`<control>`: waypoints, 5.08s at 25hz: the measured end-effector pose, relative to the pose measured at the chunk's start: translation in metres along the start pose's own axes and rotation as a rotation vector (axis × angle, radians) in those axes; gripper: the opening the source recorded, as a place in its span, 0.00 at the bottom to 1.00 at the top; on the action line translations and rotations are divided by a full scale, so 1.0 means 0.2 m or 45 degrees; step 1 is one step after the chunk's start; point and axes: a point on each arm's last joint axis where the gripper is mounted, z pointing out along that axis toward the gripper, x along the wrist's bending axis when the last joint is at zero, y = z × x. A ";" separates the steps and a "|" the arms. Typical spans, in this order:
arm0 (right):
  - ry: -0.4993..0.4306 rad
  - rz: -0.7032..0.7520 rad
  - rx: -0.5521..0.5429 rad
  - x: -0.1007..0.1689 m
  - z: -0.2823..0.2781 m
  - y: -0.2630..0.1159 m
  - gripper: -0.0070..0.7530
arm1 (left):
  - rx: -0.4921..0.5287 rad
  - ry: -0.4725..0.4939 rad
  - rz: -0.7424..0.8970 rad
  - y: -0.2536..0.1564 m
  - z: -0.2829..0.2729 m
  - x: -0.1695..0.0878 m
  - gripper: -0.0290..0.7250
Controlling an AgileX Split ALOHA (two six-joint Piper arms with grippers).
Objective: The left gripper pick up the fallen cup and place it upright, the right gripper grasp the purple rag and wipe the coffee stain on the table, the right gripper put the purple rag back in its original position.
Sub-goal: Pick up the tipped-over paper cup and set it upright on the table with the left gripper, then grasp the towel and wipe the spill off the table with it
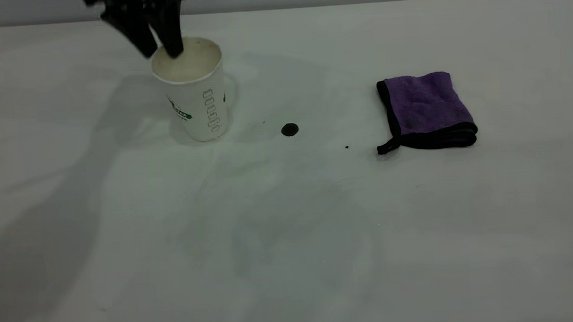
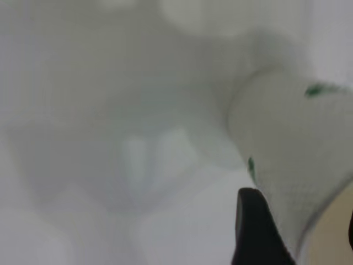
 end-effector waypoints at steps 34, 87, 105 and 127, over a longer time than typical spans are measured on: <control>0.000 0.000 0.000 0.00 0.00 0.00 0.49 | -0.259 0.147 0.078 -1.31 -1.06 -0.47 0.66; 0.049 0.029 -0.019 0.02 0.00 0.01 0.49 | -1.131 0.352 -0.139 -2.55 -0.73 -0.54 0.66; 0.361 -0.117 0.340 0.07 0.58 0.53 0.78 | -1.131 0.352 -0.139 -2.55 -0.73 -0.54 0.66; 0.395 -0.308 1.050 0.33 1.83 0.29 0.78 | -1.131 0.351 -0.141 -2.55 -0.73 -0.54 0.66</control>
